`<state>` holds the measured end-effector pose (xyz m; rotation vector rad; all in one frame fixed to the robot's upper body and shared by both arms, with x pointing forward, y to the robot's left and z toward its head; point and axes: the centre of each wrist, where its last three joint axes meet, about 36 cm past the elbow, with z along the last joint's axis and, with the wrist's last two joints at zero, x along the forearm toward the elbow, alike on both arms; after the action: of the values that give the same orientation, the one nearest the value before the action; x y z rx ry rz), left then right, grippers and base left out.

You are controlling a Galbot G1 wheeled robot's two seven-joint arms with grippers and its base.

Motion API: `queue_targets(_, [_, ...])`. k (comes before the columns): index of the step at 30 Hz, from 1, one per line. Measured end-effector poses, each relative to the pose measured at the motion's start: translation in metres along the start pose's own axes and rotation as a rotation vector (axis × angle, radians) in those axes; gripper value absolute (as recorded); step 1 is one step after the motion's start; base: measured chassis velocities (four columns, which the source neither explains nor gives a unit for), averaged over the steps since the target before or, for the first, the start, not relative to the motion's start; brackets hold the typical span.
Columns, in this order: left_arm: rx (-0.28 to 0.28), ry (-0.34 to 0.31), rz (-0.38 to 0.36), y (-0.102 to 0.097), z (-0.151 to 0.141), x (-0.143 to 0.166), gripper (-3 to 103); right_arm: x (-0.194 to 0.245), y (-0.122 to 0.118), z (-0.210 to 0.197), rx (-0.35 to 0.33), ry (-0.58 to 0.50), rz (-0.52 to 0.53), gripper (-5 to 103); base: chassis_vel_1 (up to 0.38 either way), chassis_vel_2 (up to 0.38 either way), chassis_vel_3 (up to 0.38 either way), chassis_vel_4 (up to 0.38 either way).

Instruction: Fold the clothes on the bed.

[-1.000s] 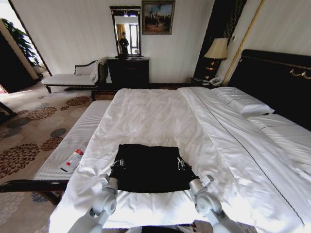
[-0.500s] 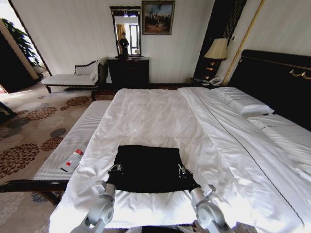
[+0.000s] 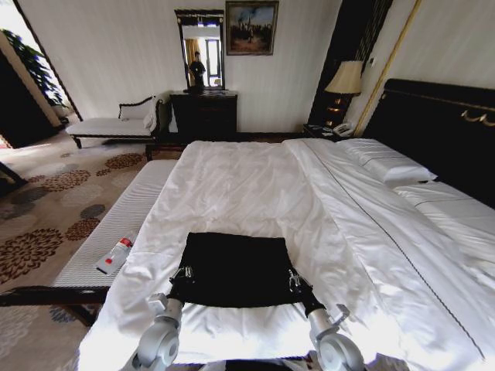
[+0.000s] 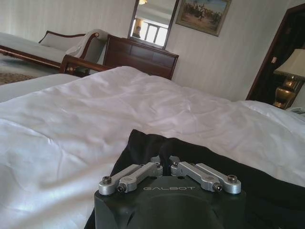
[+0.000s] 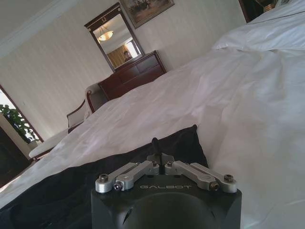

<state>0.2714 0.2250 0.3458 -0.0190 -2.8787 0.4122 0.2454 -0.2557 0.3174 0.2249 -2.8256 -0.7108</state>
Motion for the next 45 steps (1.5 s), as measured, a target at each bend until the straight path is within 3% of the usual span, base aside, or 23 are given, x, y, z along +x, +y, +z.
queue_targets(7, [-0.013,0.014,-0.015,0.000,0.008,0.008,2,0.004,-0.001,0.009,0.018,0.016,0.002,-2,0.000,0.000,0.000,0.000])
queue_targets(10, [-0.018,0.020,-0.014,-0.002,0.011,0.011,2,0.004,-0.002,0.010,0.028,0.020,0.002,2,0.000,0.000,0.000,0.000])
queue_targets(13, [-0.055,0.049,-0.020,-0.001,0.015,0.018,0,0.007,-0.004,0.013,0.051,0.032,0.001,18,0.000,0.000,0.000,0.000])
queue_targets(14, [-0.055,0.049,-0.020,-0.001,0.015,0.018,0,0.007,-0.004,0.013,0.051,0.032,0.001,18,0.000,0.000,0.000,0.000])
queue_targets(15, [-0.069,0.059,-0.022,0.000,0.016,0.021,11,0.010,-0.004,0.015,0.053,0.035,0.001,24,0.000,0.000,0.000,0.000])
queue_targets(17, [-0.072,0.060,-0.023,0.000,0.016,0.022,11,0.011,-0.004,0.015,0.053,0.035,0.002,28,0.000,0.000,0.000,0.000])
queue_targets(19, [-0.076,0.057,-0.023,-0.001,0.013,0.028,21,0.017,-0.001,0.014,0.057,0.029,0.001,40,0.000,0.000,0.000,0.000])
queue_targets(21, [-0.077,0.055,-0.023,-0.001,0.012,0.029,26,0.019,-0.001,0.013,0.057,0.027,0.000,40,0.000,0.000,0.000,0.000])
queue_targets(22, [-0.081,0.050,-0.024,-0.002,0.010,0.031,32,0.022,0.001,0.011,0.058,0.022,-0.004,51,0.000,0.000,0.000,0.000])
queue_targets(24, [-0.085,0.041,-0.027,-0.002,0.008,0.035,43,0.029,0.001,0.008,0.063,0.020,-0.008,56,0.000,0.000,0.000,0.000])
queue_targets(26, [-0.083,0.039,-0.030,-0.003,0.006,0.037,43,0.031,0.002,0.007,0.064,0.019,-0.008,61,0.000,0.000,0.000,0.000])
queue_targets(29, [-0.076,0.035,-0.039,-0.002,0.003,0.044,59,0.040,0.003,0.003,0.066,0.009,-0.001,78,0.000,0.000,0.000,0.000])
queue_targets(30, [-0.076,0.033,-0.041,-0.002,0.003,0.045,64,0.042,0.003,0.001,0.066,0.006,0.000,78,0.000,0.000,0.000,0.000])
queue_targets(32, [-0.076,0.028,-0.045,0.000,0.001,0.046,64,0.044,0.003,0.000,0.065,0.001,0.002,83,0.000,0.000,0.000,0.000])
queue_targets(33, [-0.071,0.019,-0.053,0.002,-0.002,0.044,76,0.046,0.003,-0.001,0.064,-0.006,0.008,88,0.000,0.000,0.000,0.000])
queue_targets(35, [-0.058,0.004,-0.060,0.005,-0.008,0.038,81,0.048,0.002,-0.001,0.060,-0.015,0.016,97,0.000,0.000,0.000,0.000])
queue_targets(36, [-0.058,0.004,-0.060,0.005,-0.008,0.038,81,0.048,0.002,-0.001,0.060,-0.015,0.016,97,0.000,0.000,0.000,0.000])
queue_targets(39, [-0.025,-0.030,-0.068,0.009,-0.021,0.020,96,0.048,0.004,-0.003,0.048,-0.032,0.024,100,0.000,0.000,0.000,0.000])
queue_targets(45, [0.017,-0.064,-0.080,0.020,-0.034,-0.016,100,0.049,0.002,-0.004,0.077,-0.019,0.020,100,0.000,0.000,0.000,0.000])
